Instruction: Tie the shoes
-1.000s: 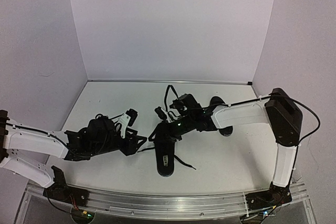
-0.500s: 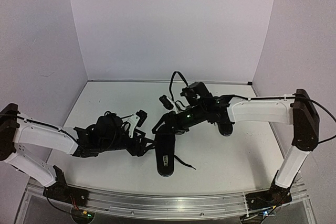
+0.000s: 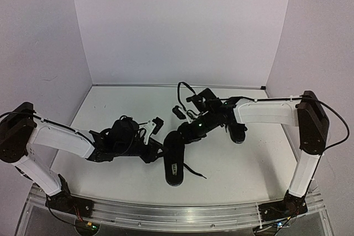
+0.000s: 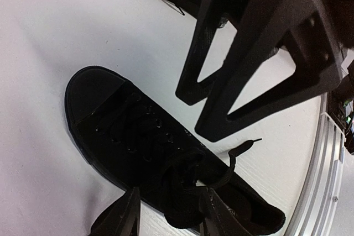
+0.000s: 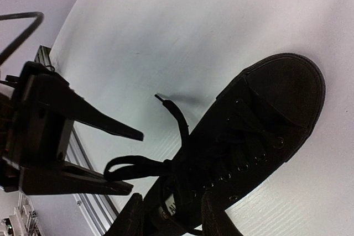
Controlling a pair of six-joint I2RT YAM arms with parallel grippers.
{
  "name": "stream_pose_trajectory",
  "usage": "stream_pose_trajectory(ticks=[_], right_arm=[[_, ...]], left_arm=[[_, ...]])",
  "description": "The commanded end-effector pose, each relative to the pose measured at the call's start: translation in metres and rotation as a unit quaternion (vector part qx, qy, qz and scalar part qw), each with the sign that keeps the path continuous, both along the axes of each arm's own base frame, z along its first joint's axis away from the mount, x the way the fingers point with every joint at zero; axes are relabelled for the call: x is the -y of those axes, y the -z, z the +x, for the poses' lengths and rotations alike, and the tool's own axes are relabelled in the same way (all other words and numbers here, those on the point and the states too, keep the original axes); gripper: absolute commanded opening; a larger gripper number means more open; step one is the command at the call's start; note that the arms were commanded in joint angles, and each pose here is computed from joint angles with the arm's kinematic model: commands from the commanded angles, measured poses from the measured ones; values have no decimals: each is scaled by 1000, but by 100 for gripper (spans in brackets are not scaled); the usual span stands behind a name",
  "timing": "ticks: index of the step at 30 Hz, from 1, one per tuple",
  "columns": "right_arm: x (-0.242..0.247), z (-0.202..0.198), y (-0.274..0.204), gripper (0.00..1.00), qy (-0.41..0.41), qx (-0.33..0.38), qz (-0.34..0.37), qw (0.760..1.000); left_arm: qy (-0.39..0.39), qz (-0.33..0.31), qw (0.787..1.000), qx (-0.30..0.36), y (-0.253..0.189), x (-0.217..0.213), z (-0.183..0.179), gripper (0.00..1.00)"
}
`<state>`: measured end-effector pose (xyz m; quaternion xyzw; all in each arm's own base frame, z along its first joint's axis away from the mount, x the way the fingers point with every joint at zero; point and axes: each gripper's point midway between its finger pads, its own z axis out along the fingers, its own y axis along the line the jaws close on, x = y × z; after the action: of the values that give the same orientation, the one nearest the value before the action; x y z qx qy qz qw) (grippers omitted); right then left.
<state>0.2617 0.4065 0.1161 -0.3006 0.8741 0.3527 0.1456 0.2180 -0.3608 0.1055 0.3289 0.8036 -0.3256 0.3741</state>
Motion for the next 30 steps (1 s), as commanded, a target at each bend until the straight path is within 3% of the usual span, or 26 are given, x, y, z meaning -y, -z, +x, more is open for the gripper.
stream_pose_trajectory(ticks=[1, 10, 26, 30], right_arm=[[-8, 4, 3, 32, -26, 20, -11, 999], [-16, 8, 14, 28, -44, 14, -17, 999], [-24, 0, 33, 29, -75, 1, -37, 996], [-24, 0, 35, 23, -74, 2, -42, 996]], left_arm=[[-9, -35, 999, 13, -21, 7, 10, 31], [-12, -39, 999, 6, -18, 5, 13, 18], [-12, -45, 999, 0, -17, 4, 16, 16], [-12, -45, 999, 0, -17, 3, 16, 15]])
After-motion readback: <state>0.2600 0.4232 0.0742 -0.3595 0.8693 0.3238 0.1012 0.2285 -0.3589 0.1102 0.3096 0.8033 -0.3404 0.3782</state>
